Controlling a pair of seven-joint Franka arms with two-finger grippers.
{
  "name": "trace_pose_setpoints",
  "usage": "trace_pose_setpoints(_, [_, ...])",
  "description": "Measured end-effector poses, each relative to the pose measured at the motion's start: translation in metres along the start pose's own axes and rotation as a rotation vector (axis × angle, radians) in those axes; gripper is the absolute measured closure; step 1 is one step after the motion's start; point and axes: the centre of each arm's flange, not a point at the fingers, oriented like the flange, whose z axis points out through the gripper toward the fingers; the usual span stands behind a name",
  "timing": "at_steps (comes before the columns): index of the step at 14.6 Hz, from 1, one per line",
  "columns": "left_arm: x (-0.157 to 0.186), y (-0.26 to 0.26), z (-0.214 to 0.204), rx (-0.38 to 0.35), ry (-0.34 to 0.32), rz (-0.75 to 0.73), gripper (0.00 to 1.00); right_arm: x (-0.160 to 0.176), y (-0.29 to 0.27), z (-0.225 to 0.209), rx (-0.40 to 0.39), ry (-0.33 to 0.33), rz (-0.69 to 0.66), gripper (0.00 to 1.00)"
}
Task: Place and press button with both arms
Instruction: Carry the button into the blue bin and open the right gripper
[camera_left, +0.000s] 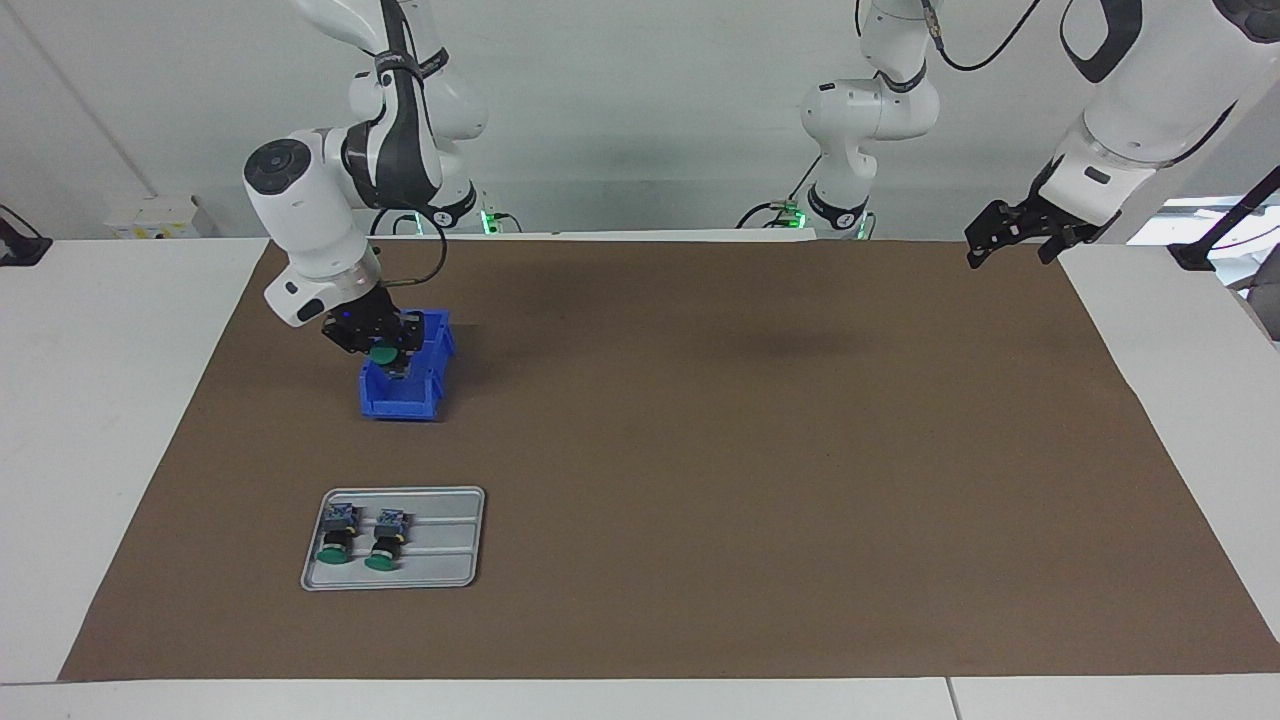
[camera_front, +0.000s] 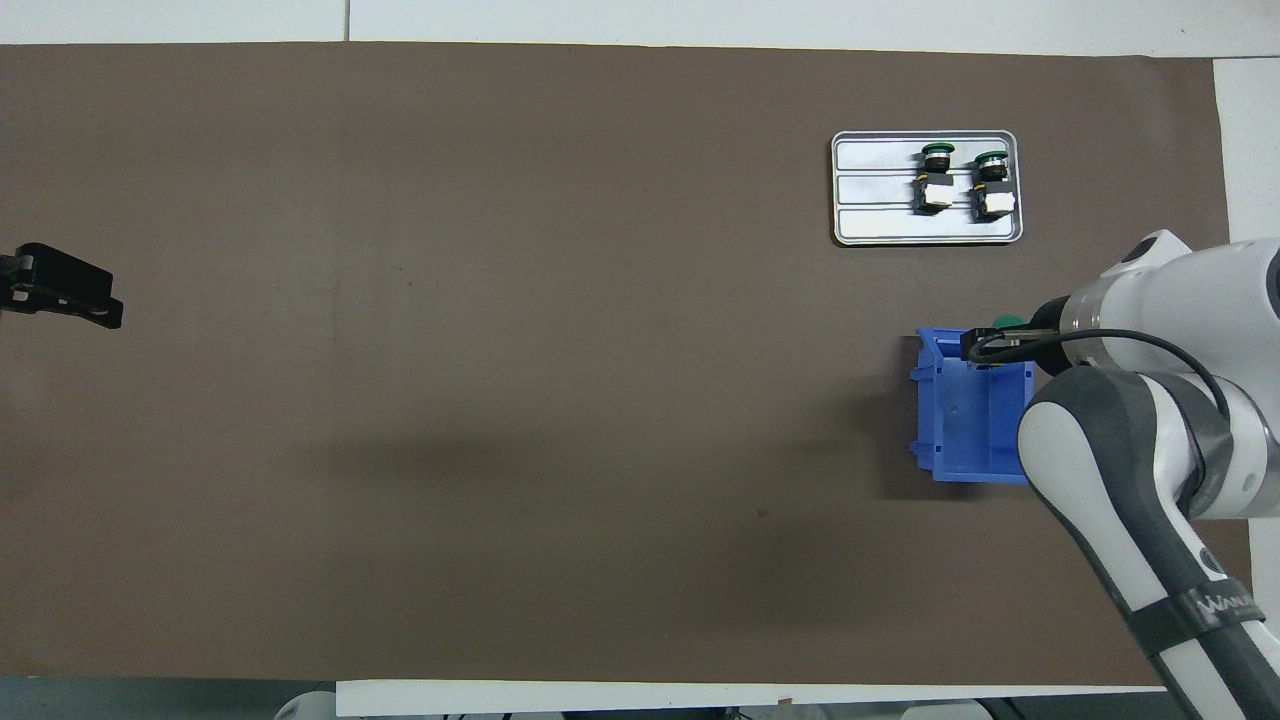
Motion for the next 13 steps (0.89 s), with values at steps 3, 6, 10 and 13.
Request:
trace_pose_setpoints(3, [0.000,0.000,0.000,0.000,0.003,0.000,0.00,-0.004,0.007,0.010,-0.001,0.004,0.005,0.64])
trace_pose_setpoints(6, [0.000,-0.001,0.000,0.000,0.003,-0.001,0.00,-0.013,0.013,0.034,-0.007,0.039,-0.031,0.64])
trace_pose_setpoints(10, [0.000,-0.001,0.000,0.000,0.003,-0.002,0.00,-0.023,0.016,0.055,-0.009,0.033,-0.032,0.64])
trace_pose_setpoints(13, [0.000,-0.001,0.000,0.000,0.004,-0.002,0.00,-0.023,0.017,0.063,-0.006,0.024,-0.031,0.64])
